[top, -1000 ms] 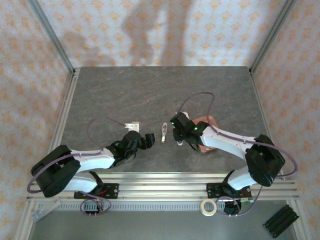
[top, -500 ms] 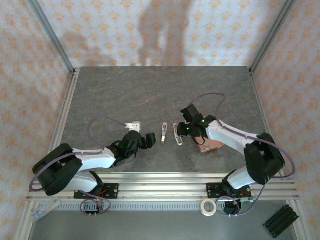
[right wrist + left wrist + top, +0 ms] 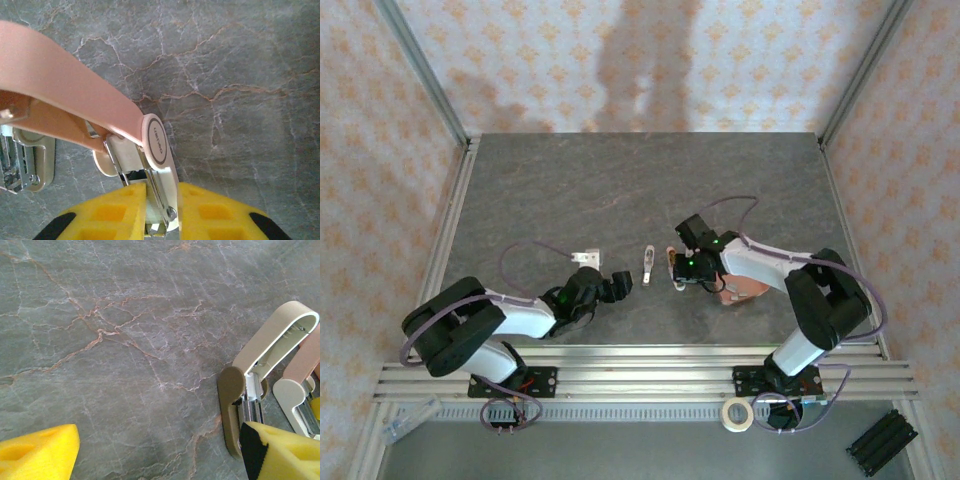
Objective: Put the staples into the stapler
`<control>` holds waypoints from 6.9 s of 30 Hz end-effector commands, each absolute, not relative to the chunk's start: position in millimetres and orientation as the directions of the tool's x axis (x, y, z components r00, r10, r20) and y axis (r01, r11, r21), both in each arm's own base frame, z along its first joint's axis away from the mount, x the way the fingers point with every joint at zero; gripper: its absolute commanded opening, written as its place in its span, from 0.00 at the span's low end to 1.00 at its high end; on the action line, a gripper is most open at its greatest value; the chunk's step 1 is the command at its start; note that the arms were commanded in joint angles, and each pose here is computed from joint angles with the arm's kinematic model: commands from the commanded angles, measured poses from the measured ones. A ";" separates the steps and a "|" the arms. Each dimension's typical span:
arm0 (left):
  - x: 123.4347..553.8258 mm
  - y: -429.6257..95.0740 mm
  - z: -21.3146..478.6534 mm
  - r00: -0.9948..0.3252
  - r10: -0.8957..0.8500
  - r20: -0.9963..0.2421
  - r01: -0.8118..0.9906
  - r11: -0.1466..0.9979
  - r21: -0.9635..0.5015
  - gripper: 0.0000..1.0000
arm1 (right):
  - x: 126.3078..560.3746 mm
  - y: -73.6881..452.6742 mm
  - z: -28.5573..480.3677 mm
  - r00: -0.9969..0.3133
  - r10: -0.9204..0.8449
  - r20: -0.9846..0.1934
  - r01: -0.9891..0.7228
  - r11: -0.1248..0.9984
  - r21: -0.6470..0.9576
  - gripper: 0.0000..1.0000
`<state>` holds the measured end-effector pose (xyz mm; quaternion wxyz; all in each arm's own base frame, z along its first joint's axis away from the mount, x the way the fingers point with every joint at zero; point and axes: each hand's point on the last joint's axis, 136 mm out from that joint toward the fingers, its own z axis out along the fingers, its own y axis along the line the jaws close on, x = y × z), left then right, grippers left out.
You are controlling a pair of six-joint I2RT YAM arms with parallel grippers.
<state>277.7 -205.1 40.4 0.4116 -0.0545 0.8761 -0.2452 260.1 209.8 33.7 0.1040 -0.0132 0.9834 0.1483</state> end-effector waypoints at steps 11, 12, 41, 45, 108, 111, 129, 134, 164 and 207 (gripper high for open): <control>280.4 -210.6 39.3 -0.640 -0.329 -0.694 0.136 0.841 -0.524 0.83 | 250.2 195.2 13.8 -0.991 0.038 -0.125 0.011 0.978 0.208 0.13; 280.4 -211.3 39.1 -0.641 -0.331 -0.693 0.137 0.839 -0.527 0.83 | 250.5 194.4 12.5 -0.992 0.038 -0.123 0.013 0.979 0.202 0.13; 301.2 -259.9 128.4 -0.655 0.181 -0.733 0.458 0.867 -0.196 0.81 | 284.3 165.5 116.2 -0.873 0.205 -0.443 0.027 0.926 0.376 0.35; 308.4 -286.2 138.4 -0.673 0.260 -0.693 0.529 0.824 -0.204 0.79 | 285.0 149.7 119.8 -0.856 0.258 -0.449 0.053 0.906 0.420 0.35; 273.1 -377.3 106.3 -0.728 0.559 -0.397 0.685 0.578 -0.443 0.59 | 268.3 139.8 129.5 -0.852 0.267 -0.451 0.030 0.884 0.467 0.35; 279.7 -366.0 128.8 -0.739 0.477 -0.475 0.669 0.603 -0.435 0.59 | 266.6 144.0 129.5 -0.863 0.258 -0.435 0.022 0.879 0.477 0.35; 295.8 -278.9 156.3 -0.752 0.104 -0.650 0.495 0.741 -0.454 0.59 | 276.2 201.2 115.4 -0.927 0.103 -0.360 -0.063 0.905 0.420 0.28; 293.6 -273.4 150.9 -0.757 0.089 -0.648 0.482 0.746 -0.460 0.59 | 265.1 212.2 86.3 -0.956 0.049 -0.290 -0.075 0.912 0.403 0.21; 304.1 -242.6 152.3 -0.733 -0.033 -0.679 0.364 0.825 -0.433 0.65 | 282.5 155.1 134.3 -0.932 0.092 -0.349 0.013 0.975 0.224 0.38; 297.6 -213.5 113.6 -0.748 -0.130 -0.651 0.218 0.878 -0.425 0.68 | 320.5 102.9 53.1 -0.937 0.335 -0.100 0.313 0.931 0.186 0.40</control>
